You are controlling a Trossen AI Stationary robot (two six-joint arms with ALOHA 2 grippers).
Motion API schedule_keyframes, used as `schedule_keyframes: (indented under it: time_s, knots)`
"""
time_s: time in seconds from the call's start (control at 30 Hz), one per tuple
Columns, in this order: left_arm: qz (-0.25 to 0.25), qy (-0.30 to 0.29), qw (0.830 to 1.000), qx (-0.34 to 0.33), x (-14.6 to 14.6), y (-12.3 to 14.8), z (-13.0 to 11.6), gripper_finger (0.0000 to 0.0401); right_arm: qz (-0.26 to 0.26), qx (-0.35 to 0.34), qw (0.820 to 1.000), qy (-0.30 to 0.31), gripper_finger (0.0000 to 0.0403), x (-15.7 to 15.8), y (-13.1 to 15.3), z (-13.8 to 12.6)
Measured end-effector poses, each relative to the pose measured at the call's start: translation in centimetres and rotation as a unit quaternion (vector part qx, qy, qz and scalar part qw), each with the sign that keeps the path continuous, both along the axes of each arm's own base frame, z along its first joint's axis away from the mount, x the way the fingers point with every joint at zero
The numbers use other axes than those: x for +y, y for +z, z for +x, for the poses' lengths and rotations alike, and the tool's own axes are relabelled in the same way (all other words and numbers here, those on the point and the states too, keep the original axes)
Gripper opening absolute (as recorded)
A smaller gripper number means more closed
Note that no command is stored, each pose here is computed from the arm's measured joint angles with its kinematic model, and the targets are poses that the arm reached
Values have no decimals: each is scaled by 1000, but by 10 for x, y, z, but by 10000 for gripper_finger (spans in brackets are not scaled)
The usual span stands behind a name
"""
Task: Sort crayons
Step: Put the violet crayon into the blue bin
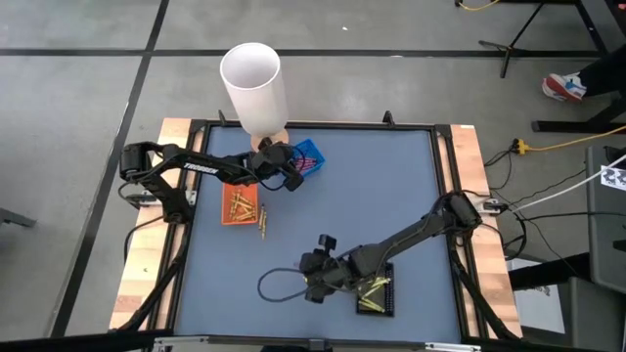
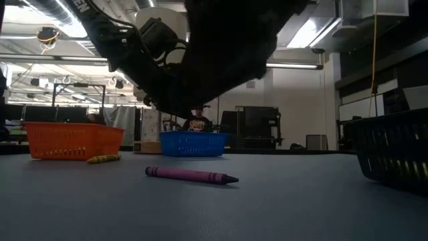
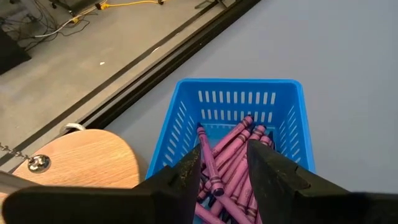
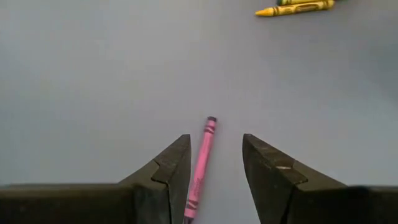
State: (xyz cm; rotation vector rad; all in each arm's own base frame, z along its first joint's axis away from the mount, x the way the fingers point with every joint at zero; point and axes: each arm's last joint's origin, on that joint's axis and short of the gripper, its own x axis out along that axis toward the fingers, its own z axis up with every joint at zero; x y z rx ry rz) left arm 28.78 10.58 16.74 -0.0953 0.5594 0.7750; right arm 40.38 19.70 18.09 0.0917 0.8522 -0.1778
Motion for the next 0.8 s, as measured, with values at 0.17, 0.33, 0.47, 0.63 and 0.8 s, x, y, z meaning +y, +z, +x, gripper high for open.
schedule_keyframes:
  time_s: [0.17, 0.33, 0.47, 0.63, 0.8]
  knots:
    - [0, 0, 1000, 0, 0, 0, 0, 114, 12, 7, 1000, 7, 143, 2, -14, 5]
    - [-1, 0, 1000, 3, 0, 0, 0, 117, 2, 28, 1000, 7, 143, 2, -33, 7]
    - [-2, 1, 1000, 4, 0, -1, 0, 117, -7, 45, 999, 7, 143, 2, -47, 8]
    - [-1, 0, 1000, 4, 0, -1, -1, 117, 7, 55, 998, 13, 143, 0, -52, 10]
    - [-1, 0, 1000, 4, 0, -1, -1, 118, 30, 68, 997, 18, 143, -8, -52, 14]
